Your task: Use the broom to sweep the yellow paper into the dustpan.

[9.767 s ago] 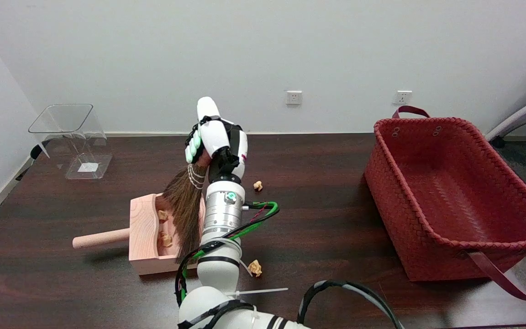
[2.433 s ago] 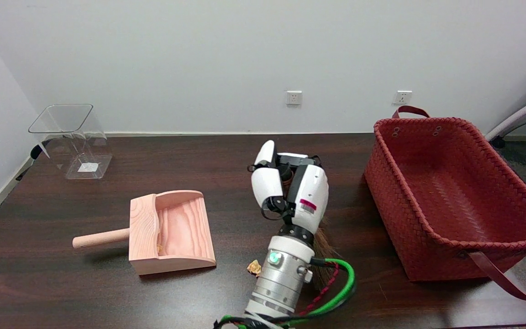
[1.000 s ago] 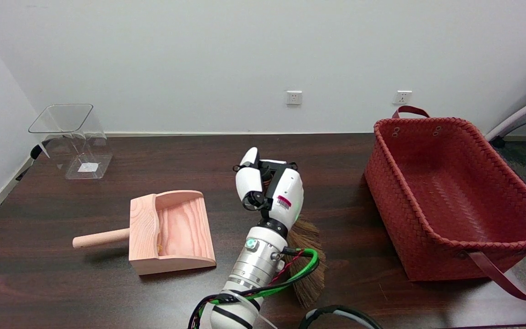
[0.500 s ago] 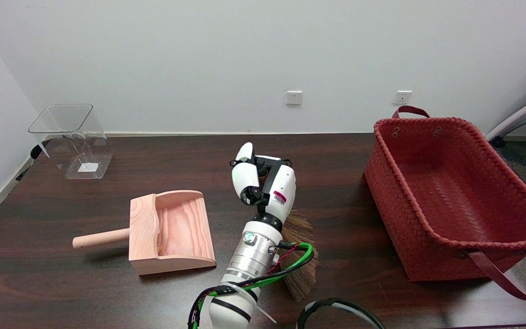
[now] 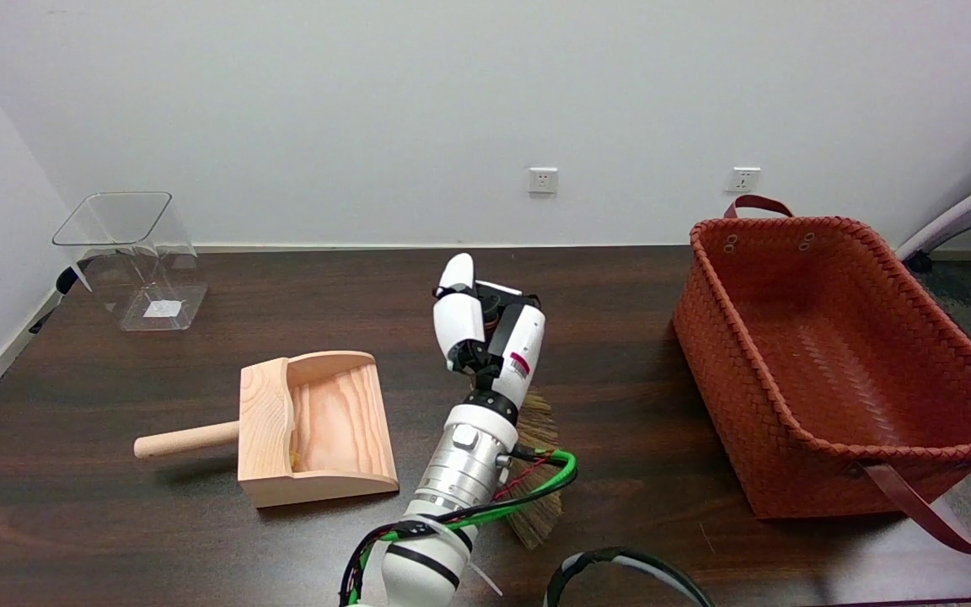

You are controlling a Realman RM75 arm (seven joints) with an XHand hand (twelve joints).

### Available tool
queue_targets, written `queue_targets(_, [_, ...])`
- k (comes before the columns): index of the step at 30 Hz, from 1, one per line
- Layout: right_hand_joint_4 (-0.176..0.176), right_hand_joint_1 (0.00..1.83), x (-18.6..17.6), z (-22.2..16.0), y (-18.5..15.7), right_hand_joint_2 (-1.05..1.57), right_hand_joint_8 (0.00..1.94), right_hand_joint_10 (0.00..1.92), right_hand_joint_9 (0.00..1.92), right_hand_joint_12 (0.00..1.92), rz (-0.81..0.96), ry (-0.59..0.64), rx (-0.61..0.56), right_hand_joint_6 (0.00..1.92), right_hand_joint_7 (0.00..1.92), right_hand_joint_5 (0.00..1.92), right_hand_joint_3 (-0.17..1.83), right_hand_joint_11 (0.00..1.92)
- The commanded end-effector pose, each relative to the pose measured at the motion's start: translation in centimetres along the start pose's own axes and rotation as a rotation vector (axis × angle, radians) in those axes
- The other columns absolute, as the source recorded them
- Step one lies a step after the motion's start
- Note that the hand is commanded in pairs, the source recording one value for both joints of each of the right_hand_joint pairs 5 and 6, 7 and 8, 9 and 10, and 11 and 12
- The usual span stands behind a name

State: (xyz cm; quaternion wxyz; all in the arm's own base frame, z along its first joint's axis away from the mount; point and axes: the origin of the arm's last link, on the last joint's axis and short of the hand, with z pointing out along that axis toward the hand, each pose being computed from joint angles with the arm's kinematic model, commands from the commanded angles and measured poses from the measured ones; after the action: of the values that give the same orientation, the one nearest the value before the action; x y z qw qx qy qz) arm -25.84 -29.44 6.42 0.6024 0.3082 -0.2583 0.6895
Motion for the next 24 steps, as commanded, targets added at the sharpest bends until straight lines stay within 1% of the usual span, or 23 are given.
queue_targets(1, [0.000, 0.77, 0.0, -0.2, -0.4, 1.57, 1.92, 1.92, 1.92, 1.92, 0.216, 0.008, -0.020, 1.92, 1.92, 1.92, 0.28, 1.92])
queue_targets(2, [0.000, 0.76, 0.0, -0.2, -0.4, 1.57, 1.92, 1.92, 1.92, 1.92, 0.223, 0.007, -0.019, 1.92, 1.92, 1.92, 0.28, 1.92])
queue_targets(3, [0.000, 0.76, -0.3, -0.9, -1.3, 1.57, 1.92, 1.92, 1.92, 1.92, 0.268, 0.006, -0.014, 1.92, 1.92, 1.92, 0.28, 1.92])
queue_targets(4, [0.000, 0.75, -1.5, -3.8, -5.4, 1.57, 1.92, 1.92, 1.92, 1.92, 0.476, 0.011, -0.018, 1.92, 1.92, 1.92, 0.28, 1.92])
queue_targets(5, [0.000, 0.75, 0.0, -0.2, -0.6, 1.57, 1.92, 1.92, 1.92, 1.92, 0.248, 0.006, -0.014, 1.92, 1.92, 1.92, 0.27, 1.92])
queue_targets(7, [0.000, 0.74, 0.0, -0.1, -0.6, 1.57, 1.92, 1.92, 1.92, 1.92, 0.282, 0.005, -0.010, 1.92, 1.92, 1.92, 0.26, 1.92])
queue_targets(15, [0.000, 0.71, 0.3, -0.1, -1.1, 1.57, 1.92, 1.92, 1.92, 1.92, 0.318, 0.025, 0.025, 1.92, 1.92, 1.92, 0.23, 1.92])
queue_targets(17, [0.000, 0.70, 0.3, -0.3, -1.0, 1.57, 1.92, 1.92, 1.92, 1.92, 0.327, 0.014, 0.022, 1.92, 1.92, 1.92, 0.22, 1.92])
queue_targets(19, [0.000, 0.65, 0.7, -0.3, -0.8, 1.57, 1.92, 1.92, 1.92, 1.92, 0.330, 0.017, 0.028, 1.92, 1.92, 1.92, 0.21, 1.92])
queue_targets(24, [0.000, 0.64, 0.9, -0.5, -1.3, 1.57, 1.92, 1.92, 1.92, 1.92, 0.323, 0.001, 0.053, 1.92, 1.92, 1.92, 0.15, 1.92])
